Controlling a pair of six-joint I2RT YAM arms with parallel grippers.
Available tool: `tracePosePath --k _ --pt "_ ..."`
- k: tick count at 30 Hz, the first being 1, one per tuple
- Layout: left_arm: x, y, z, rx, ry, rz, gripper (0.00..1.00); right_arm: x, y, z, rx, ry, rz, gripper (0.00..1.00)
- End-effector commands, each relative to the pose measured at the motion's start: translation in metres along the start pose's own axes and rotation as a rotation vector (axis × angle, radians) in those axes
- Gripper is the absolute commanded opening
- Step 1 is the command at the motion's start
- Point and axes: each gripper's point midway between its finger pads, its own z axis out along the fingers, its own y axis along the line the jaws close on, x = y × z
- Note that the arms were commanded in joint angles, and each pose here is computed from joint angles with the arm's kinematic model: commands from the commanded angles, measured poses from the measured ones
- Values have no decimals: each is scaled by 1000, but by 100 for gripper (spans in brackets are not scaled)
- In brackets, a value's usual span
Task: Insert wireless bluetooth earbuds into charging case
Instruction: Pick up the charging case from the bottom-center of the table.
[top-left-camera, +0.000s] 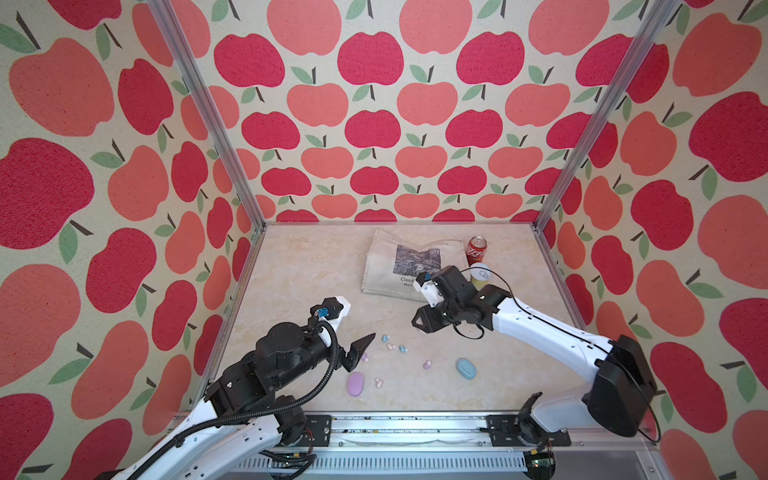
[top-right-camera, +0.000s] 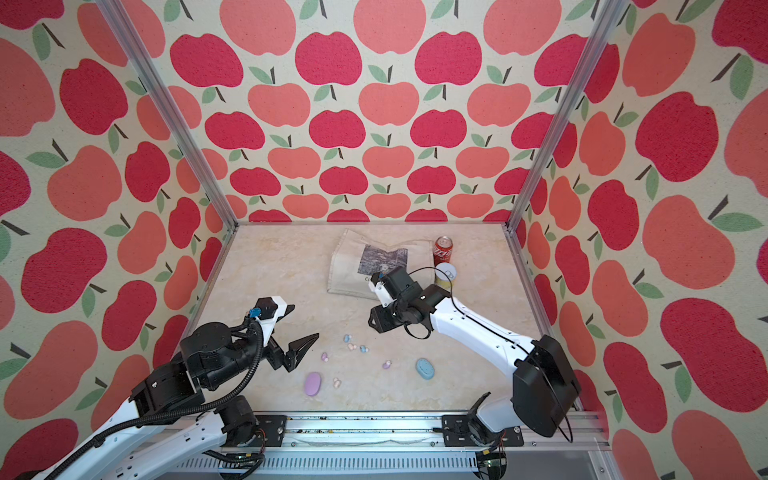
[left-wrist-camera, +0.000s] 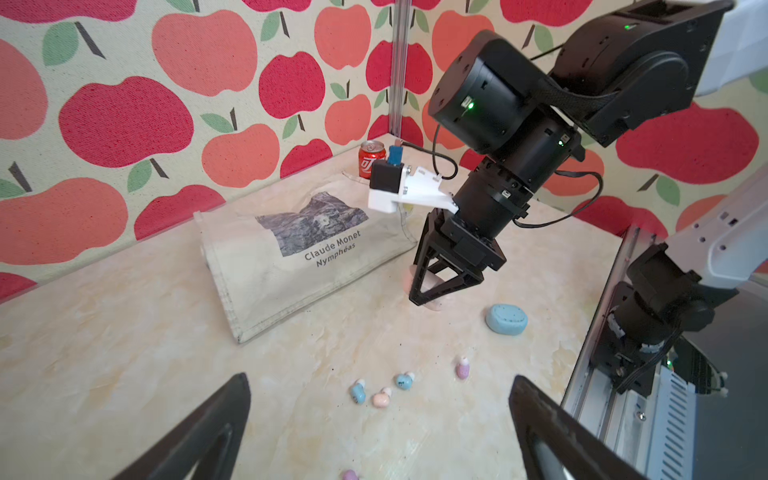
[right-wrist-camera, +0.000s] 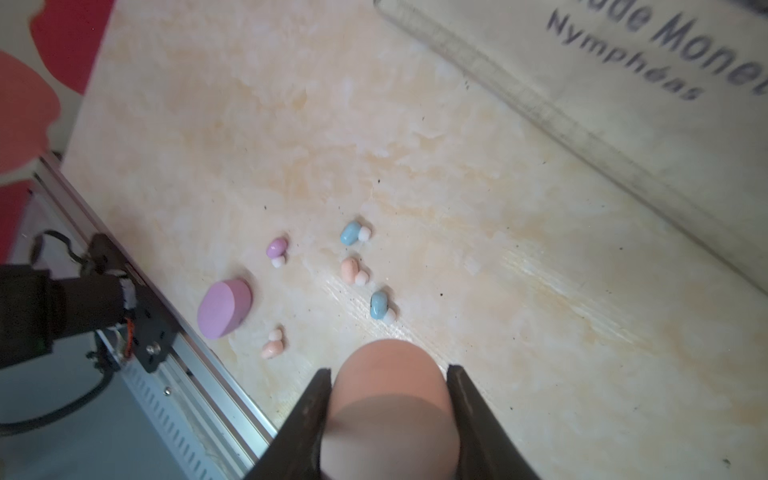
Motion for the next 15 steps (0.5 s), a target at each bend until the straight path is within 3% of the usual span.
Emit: tracePosePath --k 1,8,15 --pt "-27 -3 14 23 -161 -183 99 -28 15 -21 -152 -124 314 23" --pt "-21 -18 57 114 -175 -248 99 -48 13 -47 -286 -290 603 21" --pt "-19 -26 96 133 -182 -260 99 -44 16 -63 -365 -335 712 21"
